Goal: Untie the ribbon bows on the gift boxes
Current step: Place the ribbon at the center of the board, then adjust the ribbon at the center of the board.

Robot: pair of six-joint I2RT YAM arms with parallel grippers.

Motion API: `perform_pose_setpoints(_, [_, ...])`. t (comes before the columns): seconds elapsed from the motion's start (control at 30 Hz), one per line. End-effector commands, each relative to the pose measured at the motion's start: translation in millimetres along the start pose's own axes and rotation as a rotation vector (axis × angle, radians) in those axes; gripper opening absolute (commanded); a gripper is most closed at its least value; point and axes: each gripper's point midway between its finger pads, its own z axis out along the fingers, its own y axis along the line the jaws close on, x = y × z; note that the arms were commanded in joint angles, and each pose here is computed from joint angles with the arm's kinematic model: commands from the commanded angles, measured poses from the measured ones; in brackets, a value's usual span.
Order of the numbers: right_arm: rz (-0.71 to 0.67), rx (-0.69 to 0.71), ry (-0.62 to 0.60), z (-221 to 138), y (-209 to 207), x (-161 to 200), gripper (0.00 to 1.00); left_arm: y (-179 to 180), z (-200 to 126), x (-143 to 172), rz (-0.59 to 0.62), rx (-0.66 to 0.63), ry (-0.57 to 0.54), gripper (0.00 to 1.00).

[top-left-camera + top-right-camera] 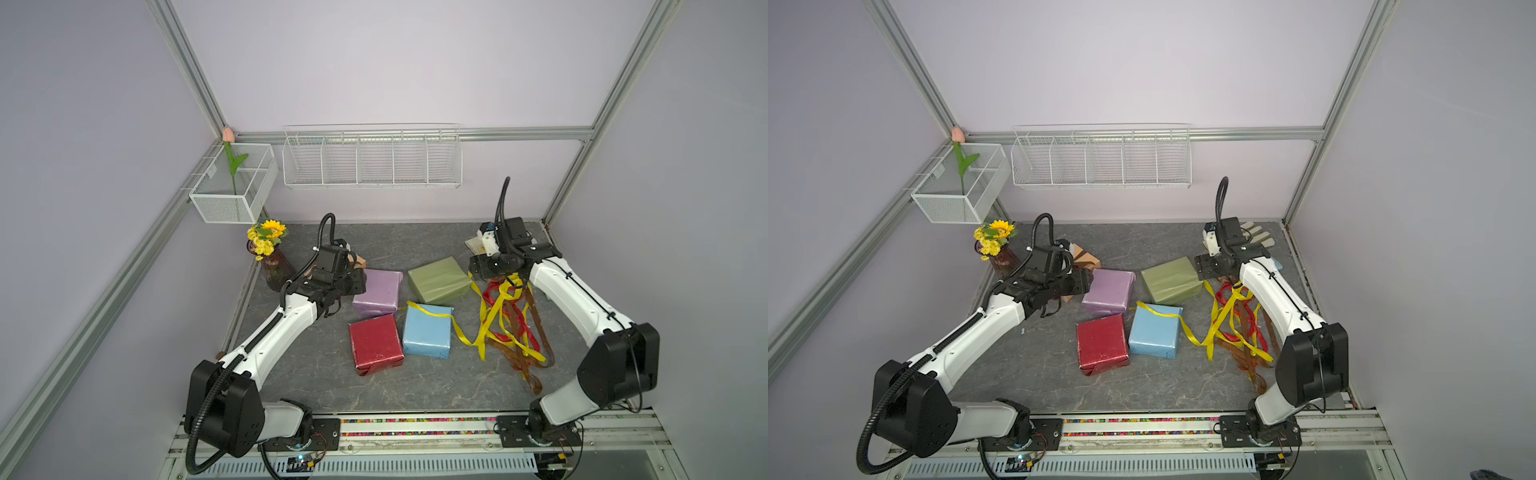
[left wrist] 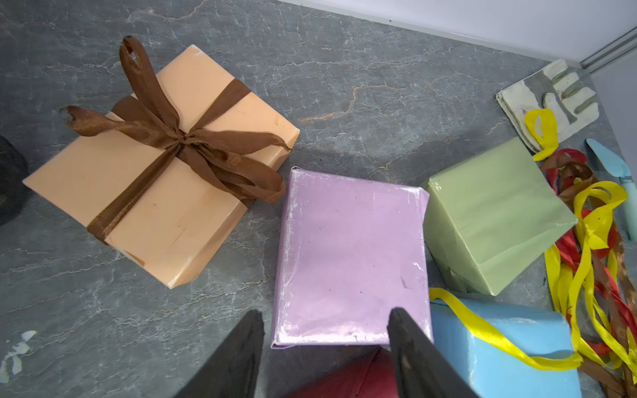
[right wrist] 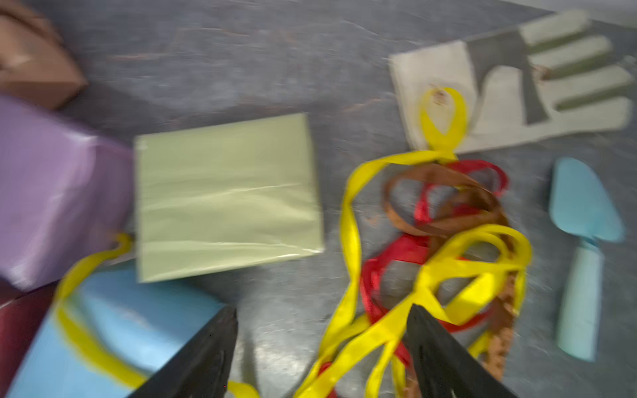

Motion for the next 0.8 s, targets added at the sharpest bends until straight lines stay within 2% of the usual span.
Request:
perform_pose_setpoints(0.0, [-0.131, -0.256, -0.007, -1.1, 69.4, 12.1, 0.74, -3.4, -11.4, -8.9, 0.008, 0.013, -0.019, 0.6])
perform_pose_setpoints(0.17, [-0.231, -0.359, 0.047, 20.5, 126.3, 31.3, 0.55, -1.9, -8.7, -5.9, 0.006, 0.009, -0.009, 0.61])
perform_pose_setpoints(0.4, [-0.347, -0.364, 0.136, 49.5, 166.5, 53.5, 0.53, 3.7, -4.6, 8.4, 0.012, -0.004, 0.021, 0.61])
perform_pose_setpoints(0.77, [-0.448, -0.277, 0.201, 81.9, 180.3, 68.1, 0.39, 5.7, -6.1, 12.9, 0.031, -0.009, 0.032, 0.62])
